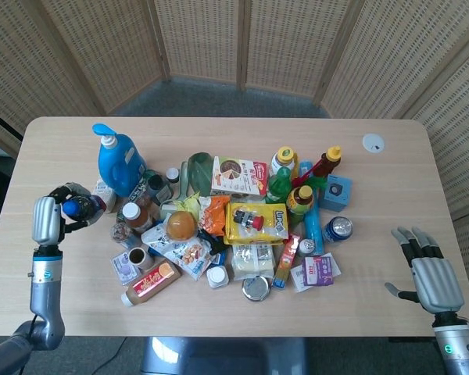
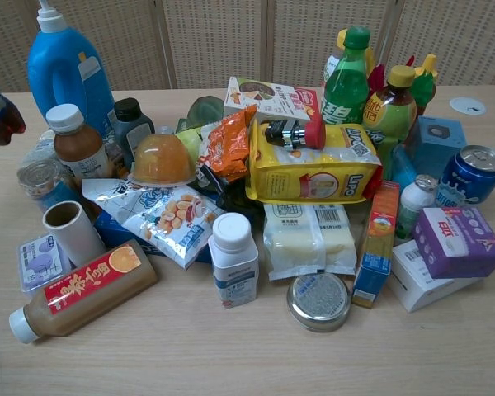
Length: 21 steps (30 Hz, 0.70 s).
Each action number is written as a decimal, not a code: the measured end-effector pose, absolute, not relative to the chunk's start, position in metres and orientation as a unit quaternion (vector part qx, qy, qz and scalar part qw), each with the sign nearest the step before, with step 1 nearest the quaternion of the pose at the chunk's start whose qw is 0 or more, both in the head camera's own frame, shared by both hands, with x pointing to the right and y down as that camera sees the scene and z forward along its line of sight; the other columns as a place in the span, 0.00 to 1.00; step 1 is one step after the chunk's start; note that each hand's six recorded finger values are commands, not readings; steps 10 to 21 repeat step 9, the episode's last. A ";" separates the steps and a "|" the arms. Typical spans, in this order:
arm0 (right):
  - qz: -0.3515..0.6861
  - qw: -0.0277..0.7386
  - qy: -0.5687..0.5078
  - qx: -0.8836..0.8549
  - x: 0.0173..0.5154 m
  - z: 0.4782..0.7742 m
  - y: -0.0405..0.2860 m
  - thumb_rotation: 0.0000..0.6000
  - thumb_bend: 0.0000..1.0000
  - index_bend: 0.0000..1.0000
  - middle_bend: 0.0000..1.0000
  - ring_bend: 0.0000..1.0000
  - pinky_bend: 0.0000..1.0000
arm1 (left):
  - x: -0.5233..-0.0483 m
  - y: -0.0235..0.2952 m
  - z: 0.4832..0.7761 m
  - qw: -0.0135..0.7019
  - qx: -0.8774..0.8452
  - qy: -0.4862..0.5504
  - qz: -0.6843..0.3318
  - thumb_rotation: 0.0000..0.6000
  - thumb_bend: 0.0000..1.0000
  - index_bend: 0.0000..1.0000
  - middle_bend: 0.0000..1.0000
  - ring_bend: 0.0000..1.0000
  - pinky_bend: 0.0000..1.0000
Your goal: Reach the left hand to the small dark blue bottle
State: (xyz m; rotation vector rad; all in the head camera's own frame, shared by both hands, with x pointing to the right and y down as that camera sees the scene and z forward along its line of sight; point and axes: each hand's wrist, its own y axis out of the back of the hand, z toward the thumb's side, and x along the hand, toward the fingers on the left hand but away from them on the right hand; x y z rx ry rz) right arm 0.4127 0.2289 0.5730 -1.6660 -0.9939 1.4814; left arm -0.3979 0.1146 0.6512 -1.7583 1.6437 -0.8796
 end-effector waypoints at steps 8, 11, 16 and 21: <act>0.568 0.344 -0.384 -0.641 0.412 0.572 0.229 1.00 0.00 0.00 0.00 0.00 0.00 | -0.382 0.095 0.584 0.315 -0.653 0.630 -0.279 1.00 0.20 0.86 0.79 0.74 0.74; 0.568 0.344 -0.384 -0.641 0.412 0.572 0.229 1.00 0.00 0.00 0.00 0.00 0.00 | -0.382 0.092 0.576 0.320 -0.650 0.632 -0.276 1.00 0.20 0.86 0.79 0.74 0.74; 0.568 0.344 -0.384 -0.641 0.412 0.572 0.229 1.00 0.00 0.00 0.00 0.00 0.00 | -0.382 0.092 0.576 0.320 -0.650 0.632 -0.276 1.00 0.20 0.86 0.79 0.74 0.74; 0.568 0.344 -0.384 -0.641 0.412 0.572 0.229 1.00 0.00 0.00 0.00 0.00 0.00 | -0.382 0.092 0.576 0.320 -0.650 0.632 -0.276 1.00 0.20 0.86 0.79 0.74 0.74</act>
